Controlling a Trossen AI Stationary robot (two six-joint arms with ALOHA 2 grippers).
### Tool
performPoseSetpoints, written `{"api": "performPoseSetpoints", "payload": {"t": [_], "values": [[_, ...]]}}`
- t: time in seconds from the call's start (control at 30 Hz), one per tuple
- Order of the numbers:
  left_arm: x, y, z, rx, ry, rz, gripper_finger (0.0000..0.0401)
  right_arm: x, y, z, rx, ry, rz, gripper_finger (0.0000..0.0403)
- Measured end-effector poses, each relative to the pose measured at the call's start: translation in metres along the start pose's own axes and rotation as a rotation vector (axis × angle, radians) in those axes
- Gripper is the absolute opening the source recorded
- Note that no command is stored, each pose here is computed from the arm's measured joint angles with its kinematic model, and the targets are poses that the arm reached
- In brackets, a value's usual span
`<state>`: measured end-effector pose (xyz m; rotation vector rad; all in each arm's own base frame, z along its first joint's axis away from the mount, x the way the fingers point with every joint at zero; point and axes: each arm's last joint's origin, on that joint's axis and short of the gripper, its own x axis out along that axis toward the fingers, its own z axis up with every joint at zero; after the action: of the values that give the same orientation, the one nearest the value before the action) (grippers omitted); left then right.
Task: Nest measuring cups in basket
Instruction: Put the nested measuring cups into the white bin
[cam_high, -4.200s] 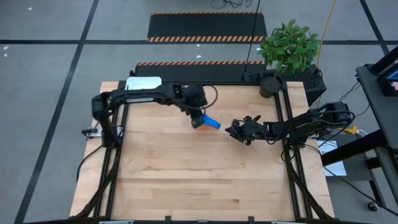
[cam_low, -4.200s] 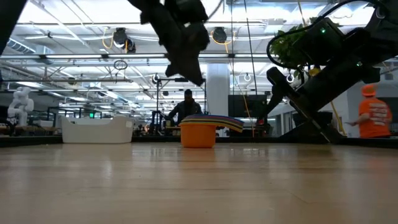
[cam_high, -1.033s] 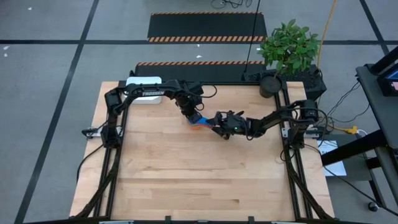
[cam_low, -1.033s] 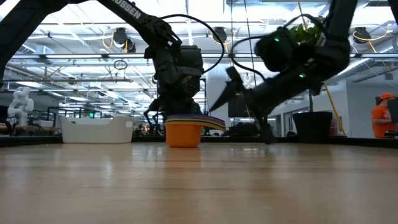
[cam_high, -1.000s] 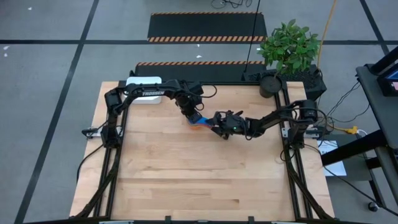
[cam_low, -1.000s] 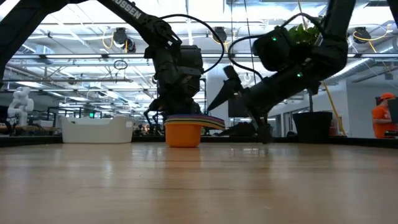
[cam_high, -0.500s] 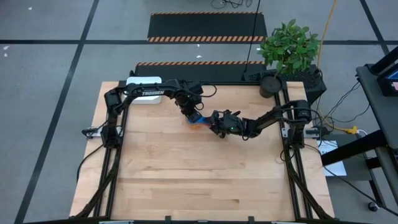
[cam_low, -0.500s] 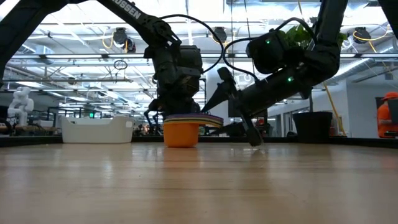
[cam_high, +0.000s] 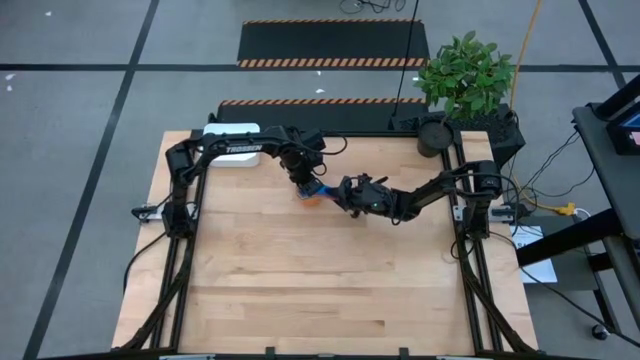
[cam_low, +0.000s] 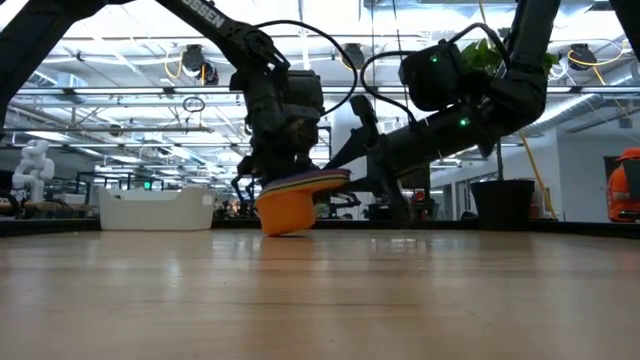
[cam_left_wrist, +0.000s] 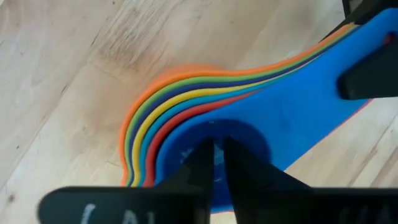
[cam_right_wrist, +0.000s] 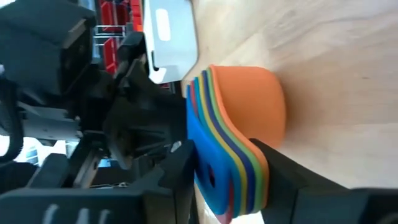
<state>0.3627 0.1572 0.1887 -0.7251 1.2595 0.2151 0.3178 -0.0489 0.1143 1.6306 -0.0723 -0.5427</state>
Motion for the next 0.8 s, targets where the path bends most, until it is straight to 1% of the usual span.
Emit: {"api": "performPoseSetpoints", "payload": {"t": [0.23,0.4,0.5,0.57,0.67,0.8], "values": [[-0.012,-0.004,-0.004,0.026,-0.016,0.005,0.0106,0.000,0.003,0.000,-0.026,0.003,0.023,0.0098],[-0.035,-0.009,-0.015,0.018,-0.006,0.015,0.0157,0.000,0.005,-0.001,-0.024,0.013,0.037,0.0078],[-0.050,-0.011,-0.024,-0.011,0.019,0.022,0.0178,0.000,0.006,-0.001,-0.021,0.027,0.044,0.0068],[-0.060,-0.013,-0.031,-0.026,0.030,0.027,0.0186,0.000,0.006,0.000,-0.018,0.052,0.051,0.0068],[-0.079,-0.018,-0.040,-0.025,0.010,0.023,0.0190,0.001,0.009,0.001,-0.012,0.086,0.078,0.0068],[-0.107,-0.025,-0.052,-0.045,-0.067,0.034,0.0180,0.000,0.012,0.000,0.013,0.111,0.107,0.0067]]}}
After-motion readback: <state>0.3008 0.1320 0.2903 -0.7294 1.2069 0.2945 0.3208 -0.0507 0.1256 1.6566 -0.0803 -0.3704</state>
